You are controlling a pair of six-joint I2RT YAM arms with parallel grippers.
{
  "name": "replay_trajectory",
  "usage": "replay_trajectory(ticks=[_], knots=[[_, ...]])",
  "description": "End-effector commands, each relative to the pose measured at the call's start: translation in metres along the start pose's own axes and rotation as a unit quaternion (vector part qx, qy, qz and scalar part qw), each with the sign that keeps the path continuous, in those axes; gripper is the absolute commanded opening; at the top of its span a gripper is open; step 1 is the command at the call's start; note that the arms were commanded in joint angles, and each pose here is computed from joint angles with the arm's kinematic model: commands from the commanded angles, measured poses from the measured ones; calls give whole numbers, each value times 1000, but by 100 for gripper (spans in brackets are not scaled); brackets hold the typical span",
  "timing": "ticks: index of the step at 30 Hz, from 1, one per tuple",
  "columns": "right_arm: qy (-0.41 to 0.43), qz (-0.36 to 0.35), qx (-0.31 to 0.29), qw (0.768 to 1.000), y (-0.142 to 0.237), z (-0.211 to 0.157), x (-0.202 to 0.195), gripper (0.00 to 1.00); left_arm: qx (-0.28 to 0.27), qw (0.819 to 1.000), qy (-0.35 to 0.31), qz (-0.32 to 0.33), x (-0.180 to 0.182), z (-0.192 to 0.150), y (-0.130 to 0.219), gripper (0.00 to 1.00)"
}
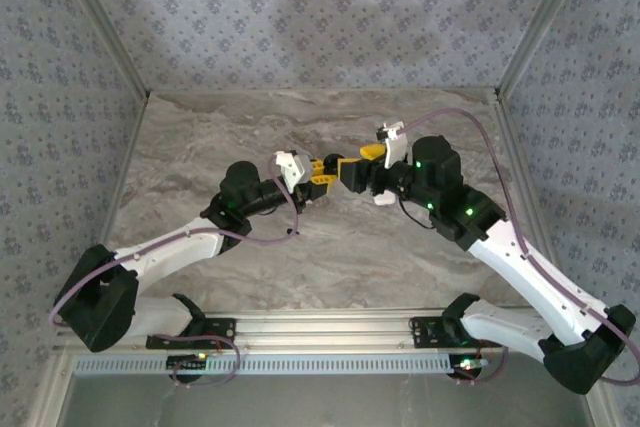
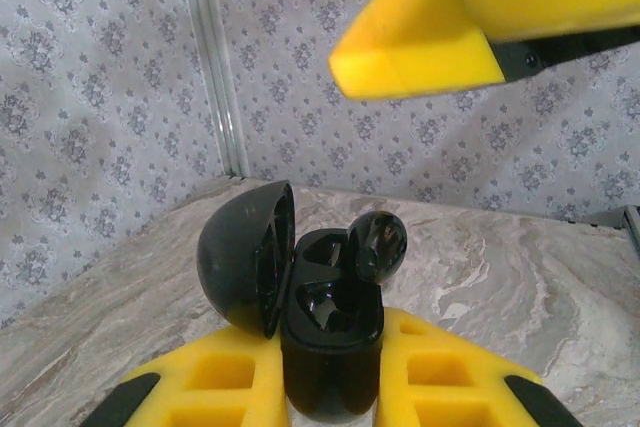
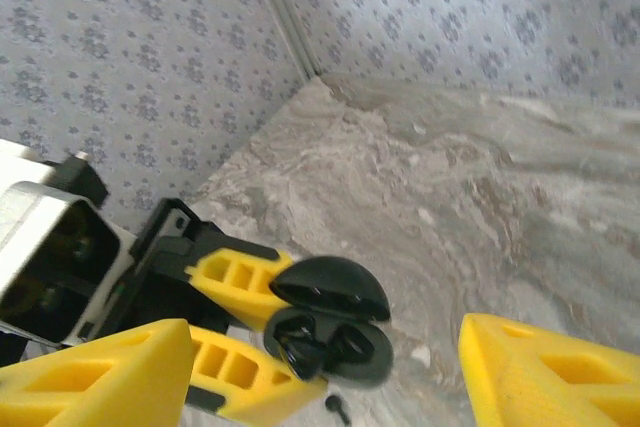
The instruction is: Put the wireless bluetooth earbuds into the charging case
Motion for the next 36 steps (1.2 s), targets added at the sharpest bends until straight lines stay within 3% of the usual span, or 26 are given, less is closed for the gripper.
replay_trajectory(ticks=[1,9,36], knots=[[-47,-9,18,999,6,-1,-2,72,-24,1000,-18,7,5,23,1,15],[-84,4,54,995,-8,-3,2,73,-24,1000,-17,7,6,24,-1,16],[-104,-82,110,985,-32,-20,-22,75,-27,999,-19,7,7,27,-3,15]])
Point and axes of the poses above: each hand's point on the last joint's axis, 136 mm out from that joint toward the fingers, its own y axis back along the fingers, its own x axis along the line the jaws close on, z = x × y, the point moved 2 cm from there along y, back along the fingers, and after that the axes turned 13 degrees about -y, right-handed, at the moved point
